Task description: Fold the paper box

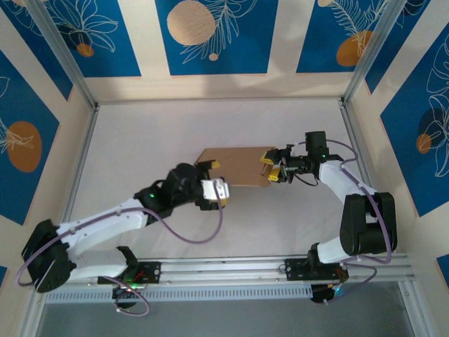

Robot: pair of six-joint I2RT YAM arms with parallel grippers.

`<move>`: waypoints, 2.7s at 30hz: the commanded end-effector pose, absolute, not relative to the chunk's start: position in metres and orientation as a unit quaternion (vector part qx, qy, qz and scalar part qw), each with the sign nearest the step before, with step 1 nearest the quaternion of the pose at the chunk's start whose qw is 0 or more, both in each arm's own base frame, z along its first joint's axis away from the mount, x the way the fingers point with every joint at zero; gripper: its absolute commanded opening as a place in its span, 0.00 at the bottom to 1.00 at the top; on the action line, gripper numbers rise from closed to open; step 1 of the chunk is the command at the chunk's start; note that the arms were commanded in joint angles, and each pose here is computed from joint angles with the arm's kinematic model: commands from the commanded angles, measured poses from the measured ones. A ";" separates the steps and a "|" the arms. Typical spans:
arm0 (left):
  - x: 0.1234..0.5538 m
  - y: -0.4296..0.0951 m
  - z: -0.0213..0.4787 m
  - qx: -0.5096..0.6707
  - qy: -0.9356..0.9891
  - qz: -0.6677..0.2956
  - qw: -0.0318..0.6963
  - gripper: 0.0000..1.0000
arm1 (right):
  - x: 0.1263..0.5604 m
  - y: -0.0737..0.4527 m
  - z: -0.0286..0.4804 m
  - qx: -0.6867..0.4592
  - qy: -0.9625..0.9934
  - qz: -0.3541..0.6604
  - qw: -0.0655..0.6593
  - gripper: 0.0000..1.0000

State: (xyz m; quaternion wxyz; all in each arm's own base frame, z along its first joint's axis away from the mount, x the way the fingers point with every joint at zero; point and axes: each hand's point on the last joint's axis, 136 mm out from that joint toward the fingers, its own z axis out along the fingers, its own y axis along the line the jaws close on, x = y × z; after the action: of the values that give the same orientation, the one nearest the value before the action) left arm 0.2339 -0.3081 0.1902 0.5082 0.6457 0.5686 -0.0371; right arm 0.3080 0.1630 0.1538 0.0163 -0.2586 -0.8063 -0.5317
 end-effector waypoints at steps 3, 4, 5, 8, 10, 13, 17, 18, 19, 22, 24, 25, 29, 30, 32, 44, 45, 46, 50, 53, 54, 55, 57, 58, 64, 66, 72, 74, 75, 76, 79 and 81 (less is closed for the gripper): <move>0.256 -0.314 0.175 0.660 0.530 0.083 0.526 0.98 | 0.296 0.171 0.165 -0.254 -0.784 -0.565 0.044 0.31; 0.256 -0.317 0.169 0.667 0.525 0.093 0.521 0.97 | 0.295 0.171 0.164 -0.257 -0.782 -0.566 0.045 0.31; 0.257 -0.318 0.165 0.671 0.517 0.110 0.520 0.96 | 0.295 0.171 0.166 -0.256 -0.780 -0.569 0.043 0.31; 0.271 -0.319 0.167 0.647 0.499 0.182 0.548 0.92 | 0.293 0.172 0.167 -0.259 -0.773 -0.578 0.043 0.31; 0.281 -0.316 0.179 0.611 0.491 0.213 0.583 0.85 | 0.292 0.172 0.167 -0.261 -0.770 -0.580 0.042 0.31; 0.284 -0.311 0.186 0.586 0.484 0.234 0.606 0.77 | 0.291 0.172 0.166 -0.264 -0.767 -0.582 0.045 0.31; 0.281 -0.310 0.178 0.592 0.484 0.228 0.603 0.65 | 0.291 0.172 0.165 -0.268 -0.763 -0.586 0.047 0.31; 0.282 -0.309 0.179 0.586 0.484 0.231 0.607 0.62 | 0.291 0.172 0.166 -0.269 -0.763 -0.586 0.045 0.31; 0.283 -0.308 0.180 0.581 0.485 0.234 0.610 0.58 | 0.291 0.172 0.166 -0.269 -0.763 -0.585 0.045 0.31; 0.285 -0.308 0.185 0.574 0.486 0.238 0.615 0.48 | 0.290 0.173 0.166 -0.271 -0.764 -0.584 0.046 0.31; 0.285 -0.309 0.189 0.580 0.488 0.235 0.608 0.45 | 0.288 0.176 0.167 -0.268 -0.766 -0.583 0.045 0.32; 0.284 -0.309 0.194 0.579 0.488 0.235 0.609 0.44 | 0.287 0.177 0.169 -0.266 -0.766 -0.583 0.043 0.34; 0.281 -0.300 0.210 0.593 0.512 0.208 0.585 0.43 | 0.285 0.180 0.178 -0.257 -0.777 -0.574 0.030 0.60; 0.275 -0.299 0.211 0.609 0.519 0.190 0.569 0.43 | 0.284 0.180 0.182 -0.257 -0.781 -0.569 0.024 0.65; 0.269 -0.294 0.217 0.626 0.538 0.168 0.540 0.44 | 0.282 0.175 0.189 -0.257 -0.790 -0.557 0.003 0.71; 0.220 -0.253 0.218 0.711 0.629 0.088 0.303 0.44 | 0.254 0.087 0.207 -0.262 -0.886 -0.308 -0.225 0.77; 0.218 -0.252 0.218 0.714 0.632 0.080 0.291 0.44 | 0.252 0.083 0.211 -0.249 -0.889 -0.297 -0.245 0.75; 0.217 -0.252 0.218 0.716 0.634 0.073 0.282 0.44 | 0.250 0.079 0.216 -0.237 -0.890 -0.287 -0.265 0.74; 0.211 -0.253 0.207 0.741 0.628 0.059 0.231 0.45 | 0.244 0.077 0.242 -0.177 -0.882 -0.280 -0.333 0.62; 0.207 -0.255 0.200 0.753 0.628 0.043 0.192 0.45 | 0.241 0.089 0.256 -0.127 -0.881 -0.290 -0.352 0.56; 0.205 -0.257 0.197 0.755 0.628 0.030 0.185 0.45 | 0.240 0.095 0.261 -0.102 -0.881 -0.294 -0.355 0.52; 0.202 -0.259 0.195 0.757 0.629 0.016 0.178 0.46 | 0.239 0.099 0.263 -0.083 -0.882 -0.293 -0.360 0.48; 0.195 -0.265 0.189 0.759 0.632 -0.014 0.157 0.48 | 0.236 0.105 0.268 -0.039 -0.884 -0.277 -0.375 0.42; 0.194 -0.268 0.185 0.761 0.632 -0.023 0.147 0.48 | 0.233 0.111 0.272 -0.007 -0.882 -0.278 -0.380 0.40; 0.199 -0.283 0.178 0.759 0.638 -0.036 0.126 0.47 | 0.205 0.146 0.284 0.174 -0.871 -0.284 -0.362 0.37; 0.200 -0.285 0.174 0.760 0.639 -0.038 0.117 0.47 | 0.191 0.155 0.282 0.236 -0.865 -0.280 -0.344 0.36; 0.203 -0.293 0.165 0.760 0.640 -0.045 0.103 0.48 | 0.167 0.153 0.261 0.376 -0.844 -0.201 -0.326 0.36; 0.203 -0.294 0.162 0.760 0.641 -0.047 0.098 0.48 | 0.166 0.149 0.247 0.410 -0.844 -0.160 -0.308 0.38; 0.203 -0.293 0.160 0.761 0.641 -0.044 0.095 0.48 | 0.168 0.146 0.237 0.421 -0.845 -0.136 -0.299 0.39; 0.203 -0.292 0.159 0.762 0.639 -0.042 0.093 0.48 | 0.169 0.146 0.229 0.434 -0.845 -0.122 -0.288 0.39; 0.203 -0.293 0.158 0.763 0.638 -0.043 0.096 0.47 | 0.173 0.153 0.218 0.436 -0.846 -0.127 -0.279 0.39; 0.203 -0.296 0.161 0.762 0.638 -0.047 0.099 0.47 | 0.180 0.155 0.214 0.427 -0.851 -0.125 -0.278 0.39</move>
State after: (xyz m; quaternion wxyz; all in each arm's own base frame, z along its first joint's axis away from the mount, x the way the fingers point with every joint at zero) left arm 0.2098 -0.2928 0.1645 0.1168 0.7633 0.6350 -0.0208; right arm 0.1739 0.1599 0.2246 -0.2832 0.4135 -0.8515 -0.1541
